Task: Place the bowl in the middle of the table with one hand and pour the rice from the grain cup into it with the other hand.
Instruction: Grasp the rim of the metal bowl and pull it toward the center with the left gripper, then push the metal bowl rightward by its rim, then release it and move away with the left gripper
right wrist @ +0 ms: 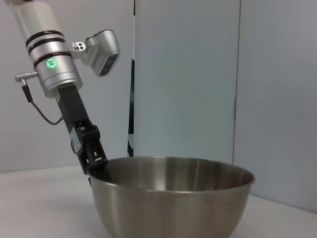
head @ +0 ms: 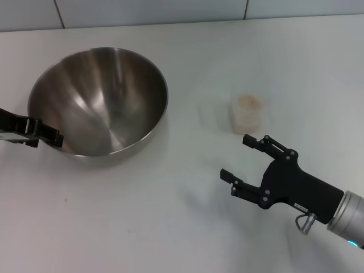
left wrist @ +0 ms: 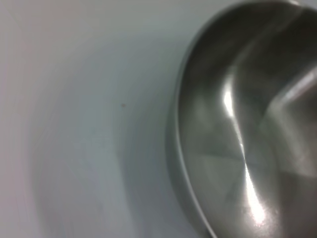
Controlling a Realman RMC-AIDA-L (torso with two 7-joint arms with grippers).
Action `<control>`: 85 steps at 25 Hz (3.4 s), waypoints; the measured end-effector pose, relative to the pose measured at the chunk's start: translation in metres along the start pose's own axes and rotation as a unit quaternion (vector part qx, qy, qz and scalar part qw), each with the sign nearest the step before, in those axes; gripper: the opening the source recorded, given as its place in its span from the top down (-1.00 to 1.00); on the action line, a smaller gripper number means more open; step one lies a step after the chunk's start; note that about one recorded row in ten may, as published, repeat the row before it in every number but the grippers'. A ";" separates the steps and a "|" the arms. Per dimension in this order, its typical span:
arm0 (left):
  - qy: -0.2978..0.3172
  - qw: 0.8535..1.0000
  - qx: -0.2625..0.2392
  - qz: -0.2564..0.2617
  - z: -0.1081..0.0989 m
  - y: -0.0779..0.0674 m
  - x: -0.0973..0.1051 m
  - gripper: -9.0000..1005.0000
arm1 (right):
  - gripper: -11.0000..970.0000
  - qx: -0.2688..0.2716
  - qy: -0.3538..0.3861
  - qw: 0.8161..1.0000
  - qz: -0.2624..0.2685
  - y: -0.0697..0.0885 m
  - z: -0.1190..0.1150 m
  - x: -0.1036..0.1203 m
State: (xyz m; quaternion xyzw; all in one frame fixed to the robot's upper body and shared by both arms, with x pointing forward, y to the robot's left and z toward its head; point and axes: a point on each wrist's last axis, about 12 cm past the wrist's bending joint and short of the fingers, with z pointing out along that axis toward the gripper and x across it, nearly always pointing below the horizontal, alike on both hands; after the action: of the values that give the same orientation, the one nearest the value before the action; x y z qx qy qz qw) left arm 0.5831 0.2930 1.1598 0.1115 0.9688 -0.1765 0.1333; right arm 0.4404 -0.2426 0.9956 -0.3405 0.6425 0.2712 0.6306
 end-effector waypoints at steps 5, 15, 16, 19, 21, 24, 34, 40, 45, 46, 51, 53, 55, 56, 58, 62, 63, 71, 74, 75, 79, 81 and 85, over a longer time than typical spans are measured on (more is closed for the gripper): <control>0.012 1.000 -0.017 0.019 0.004 -0.005 -0.002 -0.20 | -0.71 0.003 -0.001 1.000 -0.001 -0.001 0.001 -0.001; 0.012 0.999 -0.028 0.027 0.005 -0.007 -0.006 0.53 | -0.71 0.012 -0.004 1.000 -0.004 -0.004 0.001 -0.001; 0.013 0.999 -0.028 0.029 0.005 -0.007 -0.006 0.56 | -0.71 0.012 -0.004 1.000 -0.004 -0.004 0.001 -0.001; 0.013 0.999 -0.028 0.035 0.005 -0.009 -0.007 0.63 | -0.71 0.012 -0.003 1.000 -0.005 -0.004 0.002 -0.001; 0.012 0.999 -0.029 0.043 0.005 -0.011 -0.009 0.68 | -0.71 0.012 -0.002 1.000 -0.005 -0.005 0.002 -0.001; 0.014 0.998 -0.032 0.051 0.006 -0.014 -0.009 0.78 | -0.71 0.014 -0.002 1.000 -0.005 -0.006 0.002 -0.001; 0.026 0.994 -0.049 0.098 0.012 -0.029 -0.017 0.95 | -0.71 0.019 -0.001 1.000 -0.007 -0.008 0.002 -0.002; 0.032 0.990 -0.062 0.121 0.014 -0.036 -0.020 0.96 | -0.71 0.019 -0.001 1.000 -0.007 -0.008 0.002 -0.002; 0.017 0.991 -0.063 0.114 0.012 -0.036 -0.025 0.96 | -0.71 0.019 -0.002 1.000 -0.008 -0.008 0.002 -0.002; 0.010 0.992 -0.063 0.113 0.011 -0.035 -0.026 0.96 | -0.71 0.019 -0.002 1.000 -0.008 -0.008 0.002 -0.002; -0.007 0.992 -0.059 0.113 0.005 -0.036 -0.031 0.96 | -0.71 0.019 -0.002 1.000 -0.007 -0.008 0.002 -0.002; -0.011 0.991 -0.054 0.122 0.003 -0.041 -0.037 0.96 | -0.71 0.020 -0.001 1.000 -0.007 -0.008 0.002 -0.002; -0.012 0.991 -0.051 0.125 0.003 -0.044 -0.040 0.96 | -0.71 0.020 -0.001 1.000 -0.007 -0.008 0.002 -0.001; -0.013 0.990 -0.046 0.129 0.003 -0.047 -0.041 0.96 | -0.71 0.019 -0.001 1.000 -0.007 -0.008 0.002 -0.002; -0.013 0.990 -0.046 0.129 0.003 -0.047 -0.041 0.96 | -0.71 0.019 -0.002 1.000 -0.007 -0.008 0.002 -0.002; -0.018 0.989 -0.025 0.142 0.003 -0.057 -0.047 0.96 | -0.71 0.019 -0.002 1.000 -0.007 -0.008 0.002 -0.002; -0.018 0.989 -0.025 0.144 0.003 -0.058 -0.048 0.96 | -0.71 0.019 -0.002 1.000 -0.007 -0.008 0.002 -0.002; -0.019 0.988 -0.012 0.151 0.011 -0.064 -0.053 0.96 | -0.71 0.018 -0.004 1.000 -0.006 -0.007 0.002 -0.002; -0.019 0.988 -0.007 0.154 0.017 -0.065 -0.054 0.96 | -0.71 0.018 -0.004 1.000 -0.006 -0.006 0.001 -0.002; -0.019 0.988 -0.006 0.155 0.018 -0.066 -0.055 0.96 | -0.71 0.018 -0.004 1.000 -0.006 -0.006 0.001 -0.002; -0.018 0.987 -0.003 0.157 0.023 -0.065 -0.055 0.96 | -0.71 0.018 -0.005 1.000 -0.005 -0.006 0.001 -0.002; -0.023 0.987 -0.002 0.159 0.025 -0.065 -0.056 0.96 | -0.71 0.019 -0.006 1.000 -0.005 -0.006 0.001 -0.002; -0.030 0.987 -0.005 0.158 0.026 -0.063 -0.058 0.96 | -0.71 0.019 -0.006 1.000 -0.006 -0.006 0.001 -0.002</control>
State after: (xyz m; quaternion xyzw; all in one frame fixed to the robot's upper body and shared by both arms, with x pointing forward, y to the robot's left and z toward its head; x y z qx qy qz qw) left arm 0.6263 0.2155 1.1728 0.2575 0.9353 -0.1512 0.1897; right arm 0.4459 -0.2450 0.9980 -0.3307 0.6419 0.2576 0.6421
